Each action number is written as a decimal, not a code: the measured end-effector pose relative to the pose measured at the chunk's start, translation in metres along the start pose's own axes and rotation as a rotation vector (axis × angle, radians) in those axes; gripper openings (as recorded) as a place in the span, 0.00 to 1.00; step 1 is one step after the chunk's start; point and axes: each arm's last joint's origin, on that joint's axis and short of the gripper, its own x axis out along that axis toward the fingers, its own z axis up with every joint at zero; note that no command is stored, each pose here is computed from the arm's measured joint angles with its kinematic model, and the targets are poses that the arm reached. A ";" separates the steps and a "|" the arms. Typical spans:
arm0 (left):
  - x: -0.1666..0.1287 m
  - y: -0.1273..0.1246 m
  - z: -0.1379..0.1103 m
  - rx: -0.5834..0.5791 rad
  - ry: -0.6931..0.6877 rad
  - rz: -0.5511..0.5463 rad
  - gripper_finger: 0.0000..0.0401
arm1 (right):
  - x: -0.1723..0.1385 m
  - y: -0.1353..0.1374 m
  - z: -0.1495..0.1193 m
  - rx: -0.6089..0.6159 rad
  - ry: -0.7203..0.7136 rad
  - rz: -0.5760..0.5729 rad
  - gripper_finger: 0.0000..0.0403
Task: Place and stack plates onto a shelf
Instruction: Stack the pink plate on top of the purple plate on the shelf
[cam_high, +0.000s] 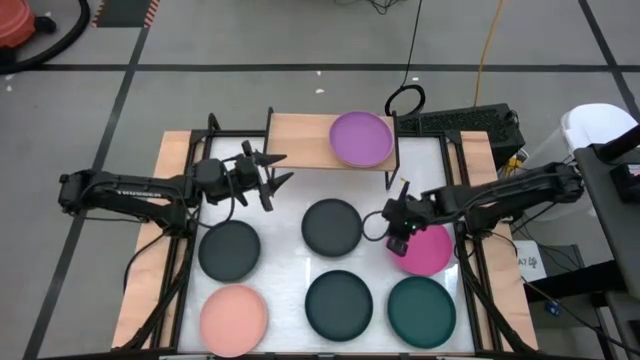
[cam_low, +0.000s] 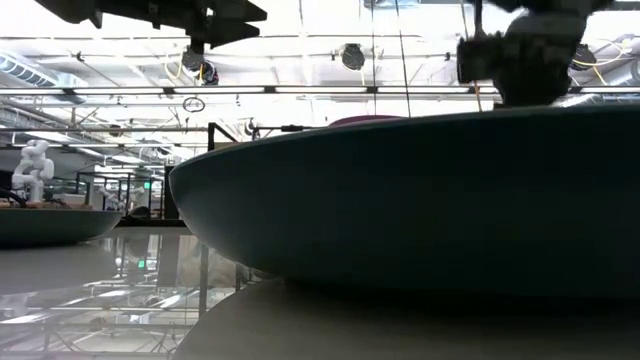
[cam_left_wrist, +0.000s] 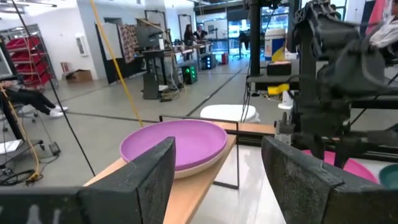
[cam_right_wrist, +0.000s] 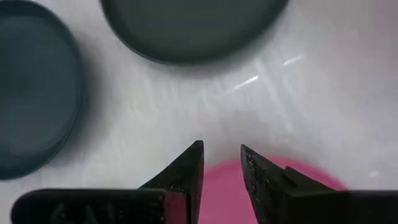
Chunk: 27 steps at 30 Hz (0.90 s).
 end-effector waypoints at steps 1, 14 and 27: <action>0.000 0.000 0.000 0.001 0.000 0.000 0.61 | 0.005 -0.001 -0.004 0.024 0.010 0.012 0.22; 0.000 0.000 0.000 -0.006 0.000 0.000 0.61 | 0.028 -0.017 -0.025 0.170 0.027 -0.074 0.22; 0.000 0.000 0.000 -0.012 0.001 0.000 0.61 | 0.024 -0.016 -0.020 -0.532 0.054 -0.033 0.22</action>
